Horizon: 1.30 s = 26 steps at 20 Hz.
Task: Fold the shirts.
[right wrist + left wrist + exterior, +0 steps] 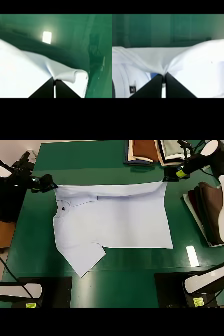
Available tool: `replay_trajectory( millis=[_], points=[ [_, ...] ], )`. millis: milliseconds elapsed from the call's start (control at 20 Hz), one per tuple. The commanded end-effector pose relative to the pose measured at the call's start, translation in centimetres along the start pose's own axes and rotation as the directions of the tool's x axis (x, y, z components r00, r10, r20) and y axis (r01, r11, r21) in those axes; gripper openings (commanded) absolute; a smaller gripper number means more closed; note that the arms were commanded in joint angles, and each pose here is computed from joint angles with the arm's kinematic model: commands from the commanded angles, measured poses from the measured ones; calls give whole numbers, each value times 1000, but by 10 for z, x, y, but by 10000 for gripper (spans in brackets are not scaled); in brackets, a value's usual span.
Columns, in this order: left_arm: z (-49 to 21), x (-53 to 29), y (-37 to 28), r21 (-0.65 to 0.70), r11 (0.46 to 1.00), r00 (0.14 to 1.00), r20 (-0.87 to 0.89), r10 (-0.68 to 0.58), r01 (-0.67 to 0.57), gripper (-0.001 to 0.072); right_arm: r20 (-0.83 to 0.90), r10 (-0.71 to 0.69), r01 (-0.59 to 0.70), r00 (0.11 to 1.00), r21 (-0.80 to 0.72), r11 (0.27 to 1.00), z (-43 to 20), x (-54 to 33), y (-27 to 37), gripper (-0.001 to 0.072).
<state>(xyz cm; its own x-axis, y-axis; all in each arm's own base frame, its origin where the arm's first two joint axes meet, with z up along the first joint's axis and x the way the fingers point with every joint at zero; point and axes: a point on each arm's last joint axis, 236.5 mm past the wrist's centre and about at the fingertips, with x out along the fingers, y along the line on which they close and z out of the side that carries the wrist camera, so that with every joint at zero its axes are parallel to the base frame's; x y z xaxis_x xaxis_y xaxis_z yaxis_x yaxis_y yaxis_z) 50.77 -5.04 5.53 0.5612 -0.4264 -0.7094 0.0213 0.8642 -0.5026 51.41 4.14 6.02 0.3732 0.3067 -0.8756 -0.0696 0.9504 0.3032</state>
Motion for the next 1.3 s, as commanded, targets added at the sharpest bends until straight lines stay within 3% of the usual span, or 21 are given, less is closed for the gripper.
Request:
replay_trajectory(
  millis=[0, 350, 700, 750, 800, 850, 1000, 1150, 1250],
  points=[
    [8, 9, 11, 21, 999, 999, 15, 30, -30, 25, 23, -12, 12, 1000, -8, 1000, 19, 7, -13, 14],
    [-74, 9, 43, 60, 994, 954, -278, 109, -96, 25, -220, -54, 45, 974, -47, 998, -53, 27, -27, 14],
    [-106, 16, 52, 28, 994, 930, -352, 105, -102, 26, -169, -57, 59, 984, 7, 998, -76, 42, -30, 22],
    [-108, 15, 51, 26, 995, 927, -360, 103, -100, 31, -144, -56, 58, 988, 12, 998, -72, 37, -29, 206],
    [-108, 13, 51, 20, 995, 926, -362, 103, -102, 248, -122, -55, 57, 991, 12, 998, -66, 31, -28, 484],
    [-107, 11, 49, -1, 994, 927, -360, 103, -111, 477, -103, -59, 61, 993, 15, 998, -60, 21, -29, 533],
    [-101, -17, 42, 38, 990, 928, -345, 142, -138, 494, -100, -64, 65, 993, 14, 998, -66, -14, -32, 524],
    [-109, -63, 49, 120, 963, 918, -293, 267, -241, 494, -191, -61, 76, 980, 71, 995, -126, -36, -54, 504],
    [-140, -81, 46, 124, 960, 912, -302, 277, -251, 494, -262, -46, 88, 964, 152, 984, -180, -41, -69, 504]
  ],
)
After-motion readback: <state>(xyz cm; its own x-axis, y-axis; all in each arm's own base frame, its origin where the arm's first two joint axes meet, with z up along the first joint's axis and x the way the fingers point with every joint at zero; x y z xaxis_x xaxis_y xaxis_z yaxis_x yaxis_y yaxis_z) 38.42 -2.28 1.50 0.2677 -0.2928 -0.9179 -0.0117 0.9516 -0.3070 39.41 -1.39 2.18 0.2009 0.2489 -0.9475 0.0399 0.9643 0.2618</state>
